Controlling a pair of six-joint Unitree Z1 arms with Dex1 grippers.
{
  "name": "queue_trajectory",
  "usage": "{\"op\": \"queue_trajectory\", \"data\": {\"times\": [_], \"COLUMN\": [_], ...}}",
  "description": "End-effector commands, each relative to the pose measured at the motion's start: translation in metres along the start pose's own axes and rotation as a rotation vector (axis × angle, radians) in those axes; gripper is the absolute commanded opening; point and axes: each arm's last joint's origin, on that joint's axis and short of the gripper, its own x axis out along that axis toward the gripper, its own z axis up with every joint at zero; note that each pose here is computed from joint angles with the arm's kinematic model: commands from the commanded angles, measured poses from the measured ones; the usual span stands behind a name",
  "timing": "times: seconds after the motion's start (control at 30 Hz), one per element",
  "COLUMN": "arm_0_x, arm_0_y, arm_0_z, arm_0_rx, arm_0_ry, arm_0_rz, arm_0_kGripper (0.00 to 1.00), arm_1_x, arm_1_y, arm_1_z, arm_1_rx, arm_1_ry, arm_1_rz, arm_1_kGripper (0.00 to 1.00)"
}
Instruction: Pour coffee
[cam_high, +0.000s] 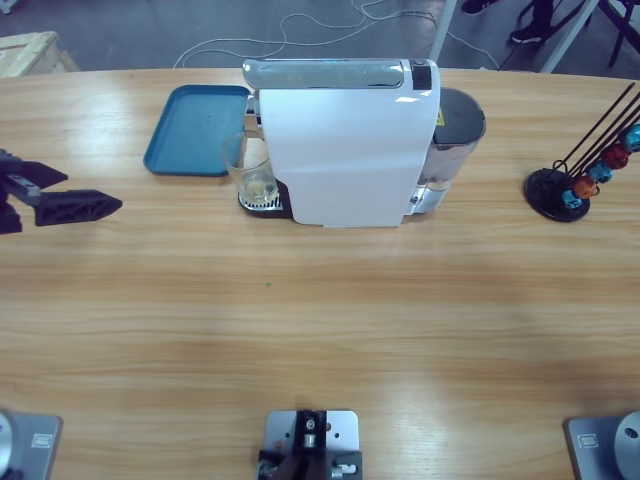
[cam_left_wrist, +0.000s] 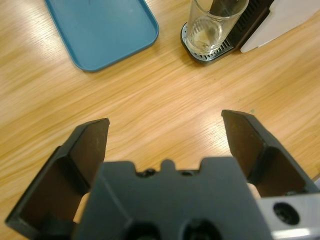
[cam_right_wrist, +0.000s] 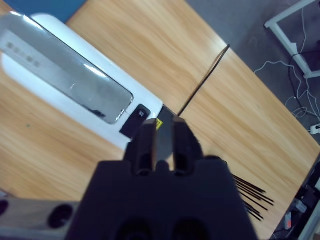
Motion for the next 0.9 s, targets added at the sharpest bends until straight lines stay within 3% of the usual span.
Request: {"op": "queue_trajectory", "data": {"times": [0.03,0.17,0.2,0.23,0.27,0.3,0.5,0.9], "arm_0_x": [0.011,0.012,0.012,0.012,0.012,0.012,0.012,0.012], "arm_0_y": [0.001,0.001,0.001,0.001,0.001,0.001,0.001,0.001], "arm_0_z": [-0.009,-0.009,-0.009,-0.009,-0.009,-0.009,-0.010,-0.010], "arm_0_rx": [0.006,0.008,0.008,0.008,0.008,0.008,0.008,0.007], "arm_0_ry": [0.051,0.053,0.053,0.054,0.054,0.055,0.054,0.056], "arm_0_rz": [-0.008,-0.008,-0.008,-0.008,-0.008,-0.008,-0.011,-0.017], "arm_0_kGripper": [0.982,0.982,0.982,0.982,0.982,0.982,0.982,0.982], "arm_1_x": [-0.034,-0.020,-0.011,0.000,0.012,0.025,0.089,0.109], "arm_1_y": [-0.002,0.002,0.004,0.007,0.010,0.013,0.028,0.031], "arm_1_z": [-0.017,-0.016,-0.014,-0.013,-0.011,-0.009,-0.003,-0.009], "arm_1_rx": [-0.009,-0.010,-0.012,-0.020,-0.031,-0.040,-0.062,-0.052], "arm_1_ry": [-0.012,0.020,0.038,0.059,0.077,0.099,0.207,0.241], "arm_1_rz": [0.081,0.084,0.088,0.099,0.106,0.110,0.102,0.066], "arm_1_kGripper": [1.000,1.000,0.945,0.571,0.118,0.000,0.000,0.000]}}
